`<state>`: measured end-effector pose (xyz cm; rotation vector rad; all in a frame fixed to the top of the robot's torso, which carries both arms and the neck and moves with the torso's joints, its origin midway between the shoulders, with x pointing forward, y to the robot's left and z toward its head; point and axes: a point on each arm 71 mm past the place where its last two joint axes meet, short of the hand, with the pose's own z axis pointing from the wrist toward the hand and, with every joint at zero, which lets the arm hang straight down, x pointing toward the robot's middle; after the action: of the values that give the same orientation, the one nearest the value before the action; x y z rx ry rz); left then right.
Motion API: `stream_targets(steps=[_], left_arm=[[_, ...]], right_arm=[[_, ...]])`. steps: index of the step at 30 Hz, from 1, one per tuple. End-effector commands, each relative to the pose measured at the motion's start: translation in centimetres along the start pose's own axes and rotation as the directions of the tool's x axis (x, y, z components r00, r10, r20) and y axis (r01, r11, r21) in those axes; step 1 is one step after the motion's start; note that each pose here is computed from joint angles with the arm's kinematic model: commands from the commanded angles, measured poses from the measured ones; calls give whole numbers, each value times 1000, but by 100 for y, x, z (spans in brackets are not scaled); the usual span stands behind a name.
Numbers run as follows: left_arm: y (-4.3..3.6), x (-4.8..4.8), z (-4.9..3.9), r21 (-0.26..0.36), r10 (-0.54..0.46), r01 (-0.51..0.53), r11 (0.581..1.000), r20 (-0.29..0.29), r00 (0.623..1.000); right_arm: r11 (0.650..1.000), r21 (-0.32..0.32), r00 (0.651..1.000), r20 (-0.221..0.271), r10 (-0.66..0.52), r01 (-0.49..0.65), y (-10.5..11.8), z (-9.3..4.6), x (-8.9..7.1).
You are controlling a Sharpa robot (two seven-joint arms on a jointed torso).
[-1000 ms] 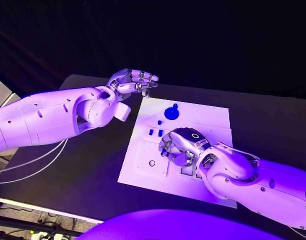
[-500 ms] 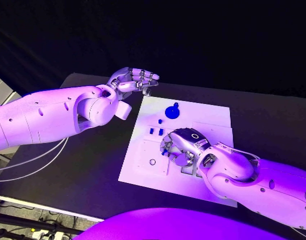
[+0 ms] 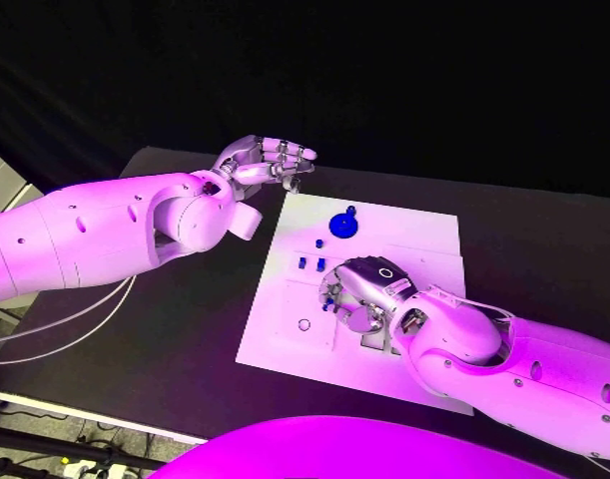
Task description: Assemble the parts on the task board
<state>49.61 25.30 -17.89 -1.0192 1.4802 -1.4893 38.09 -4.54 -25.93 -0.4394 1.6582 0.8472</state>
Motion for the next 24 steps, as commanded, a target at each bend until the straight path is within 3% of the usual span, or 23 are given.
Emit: stream_targets(steps=[1, 7, 15, 19, 24], left_arm=[[-14, 9, 3, 9, -8, 8, 1000, -1, 1000], [-12, 6, 1, 7, -8, 8, 1000, -2, 1000], [-12, 7, 0, 5, -9, 9, 1000, -2, 1000], [-11, 3, -2, 4, -8, 8, 1000, -2, 1000], [-10, -1, -4, 3, -9, 9, 1000, -2, 1000]], right_arm=[[999, 9, 999, -9, -33, 33, 1, -3, 30], [999, -2, 999, -29, -38, 38, 23, -5, 50], [999, -24, 991, -122, -51, 48, 49, -7, 122], [999, -20, 992, -118, -47, 45, 39, -6, 124], [999, -11, 996, -79, -34, 33, 32, -3, 98]])
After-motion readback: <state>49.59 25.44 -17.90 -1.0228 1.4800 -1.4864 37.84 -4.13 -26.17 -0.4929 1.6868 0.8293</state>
